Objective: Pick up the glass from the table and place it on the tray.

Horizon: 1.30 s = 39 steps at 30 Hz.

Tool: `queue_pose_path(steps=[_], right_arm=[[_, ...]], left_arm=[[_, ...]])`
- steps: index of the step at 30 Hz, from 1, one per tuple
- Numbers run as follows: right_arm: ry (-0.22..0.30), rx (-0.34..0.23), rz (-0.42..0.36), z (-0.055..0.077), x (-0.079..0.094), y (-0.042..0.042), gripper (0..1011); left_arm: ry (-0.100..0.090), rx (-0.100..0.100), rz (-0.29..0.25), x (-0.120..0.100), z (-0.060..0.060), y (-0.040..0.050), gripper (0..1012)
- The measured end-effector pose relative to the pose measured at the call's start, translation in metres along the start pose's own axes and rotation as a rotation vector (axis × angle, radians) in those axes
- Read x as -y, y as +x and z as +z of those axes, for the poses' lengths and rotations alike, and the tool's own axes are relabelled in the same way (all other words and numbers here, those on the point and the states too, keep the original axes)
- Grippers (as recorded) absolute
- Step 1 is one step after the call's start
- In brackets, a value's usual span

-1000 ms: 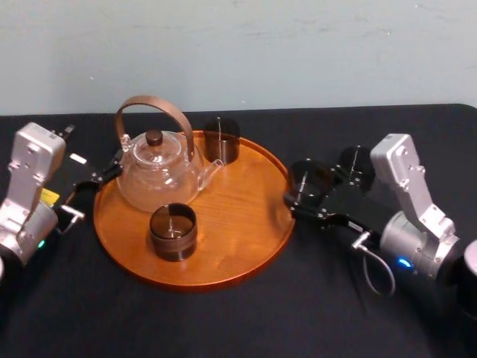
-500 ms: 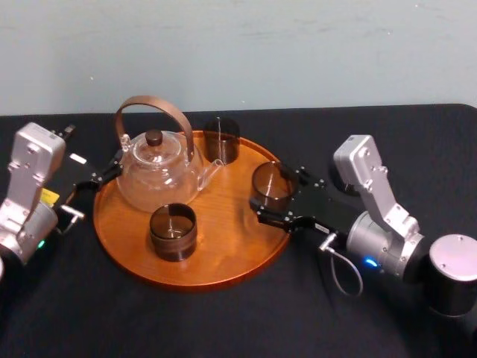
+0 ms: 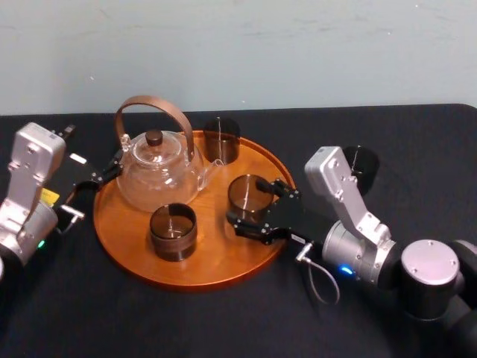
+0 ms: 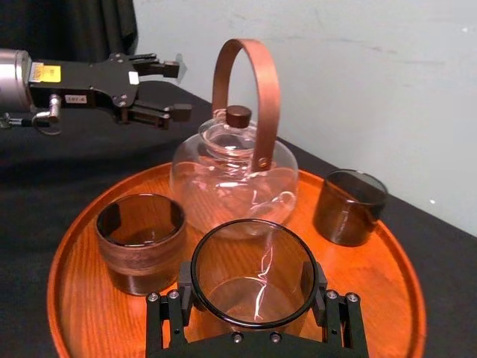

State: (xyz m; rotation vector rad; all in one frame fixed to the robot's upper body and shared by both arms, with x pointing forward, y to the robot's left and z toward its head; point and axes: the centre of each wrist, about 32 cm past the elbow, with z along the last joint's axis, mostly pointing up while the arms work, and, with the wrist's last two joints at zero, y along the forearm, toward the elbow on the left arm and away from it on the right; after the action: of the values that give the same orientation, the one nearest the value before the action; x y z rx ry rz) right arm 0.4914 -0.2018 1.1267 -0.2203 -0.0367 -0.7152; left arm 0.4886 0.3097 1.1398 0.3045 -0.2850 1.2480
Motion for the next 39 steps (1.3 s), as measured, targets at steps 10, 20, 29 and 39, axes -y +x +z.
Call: queue_pose_path(steps=[10,20,29,39], right_arm=[[-0.013,-0.005,0.019,-0.006,-0.009,-0.0048,908],[-0.025,-0.015,0.024,-0.012,-0.013,-0.0068,908],[-0.033,-0.024,0.026,-0.015,-0.015,-0.0073,908],[-0.043,-0.027,0.020,-0.016,-0.016,-0.0084,908]], left_arm=[[0.000,0.000,0.000,0.000,0.000,0.0000,1001],[0.000,0.000,0.000,0.000,0.000,0.0000,1002],[0.000,0.000,0.000,0.000,0.000,0.0000,1001],[0.000,0.000,0.000,0.000,0.000,0.0000,1001]])
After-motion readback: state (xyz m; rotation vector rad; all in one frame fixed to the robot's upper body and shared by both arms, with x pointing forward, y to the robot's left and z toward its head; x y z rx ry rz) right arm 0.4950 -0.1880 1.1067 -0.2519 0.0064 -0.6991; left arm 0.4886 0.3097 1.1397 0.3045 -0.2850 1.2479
